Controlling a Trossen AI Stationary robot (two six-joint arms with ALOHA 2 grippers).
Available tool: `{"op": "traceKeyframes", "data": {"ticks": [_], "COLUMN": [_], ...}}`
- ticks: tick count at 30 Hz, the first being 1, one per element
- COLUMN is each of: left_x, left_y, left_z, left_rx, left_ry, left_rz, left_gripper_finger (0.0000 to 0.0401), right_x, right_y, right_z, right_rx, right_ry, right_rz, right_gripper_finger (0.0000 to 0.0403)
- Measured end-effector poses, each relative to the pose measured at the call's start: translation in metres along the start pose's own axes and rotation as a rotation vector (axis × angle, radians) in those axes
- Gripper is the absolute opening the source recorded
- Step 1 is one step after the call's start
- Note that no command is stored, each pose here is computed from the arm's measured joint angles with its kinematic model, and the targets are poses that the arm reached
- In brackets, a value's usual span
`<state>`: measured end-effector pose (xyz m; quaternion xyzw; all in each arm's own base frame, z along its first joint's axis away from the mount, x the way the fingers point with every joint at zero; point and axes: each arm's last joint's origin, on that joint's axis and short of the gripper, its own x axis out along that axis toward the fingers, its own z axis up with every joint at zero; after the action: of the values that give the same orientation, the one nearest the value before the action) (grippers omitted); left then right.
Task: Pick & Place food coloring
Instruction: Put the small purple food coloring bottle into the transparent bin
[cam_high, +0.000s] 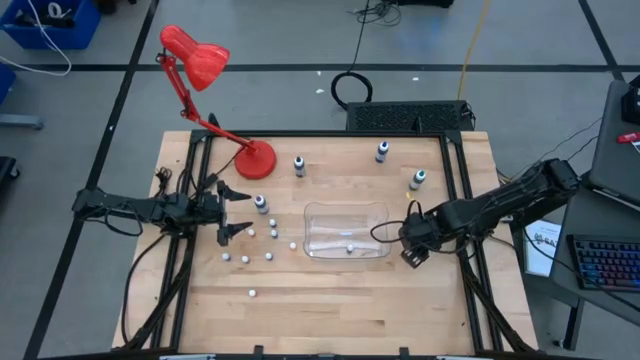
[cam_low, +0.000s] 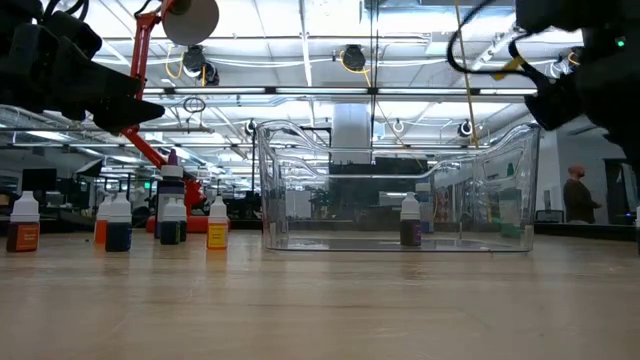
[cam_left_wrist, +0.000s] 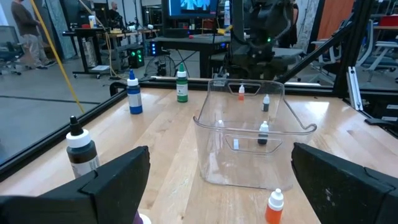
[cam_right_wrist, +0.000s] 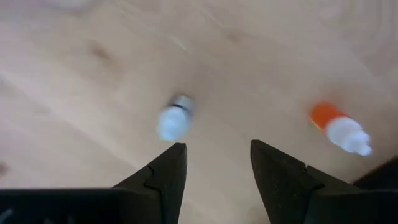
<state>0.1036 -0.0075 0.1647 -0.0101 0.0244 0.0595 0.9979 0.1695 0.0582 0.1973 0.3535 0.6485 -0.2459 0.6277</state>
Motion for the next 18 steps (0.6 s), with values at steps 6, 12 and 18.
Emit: {"op": "traceKeyframes", "data": {"ticks": [6,12,18], "left_x": [0.000,0.000,0.000], "left_y": [0.000,0.000,0.000], "left_z": [0.000,0.000,0.000], "left_rx": [0.000,0.000,0.000], "left_ry": [0.000,-0.001,0.000], "left_rz": [0.000,0.000,0.000], "left_gripper_finger": [0.0388,0.0388,0.0388], "right_x": [-0.022,-0.039,-0.045], "right_y": [0.017,0.027,0.050], "right_z": [-0.003,-0.017,-0.024], "right_rx": [-0.034,-0.006,-0.028], "right_ry": [-0.048,-0.050,-0.022], "right_rz": [0.079,0.027,-0.082], "right_gripper_finger": [0.0167,0.0167,0.0167]}}
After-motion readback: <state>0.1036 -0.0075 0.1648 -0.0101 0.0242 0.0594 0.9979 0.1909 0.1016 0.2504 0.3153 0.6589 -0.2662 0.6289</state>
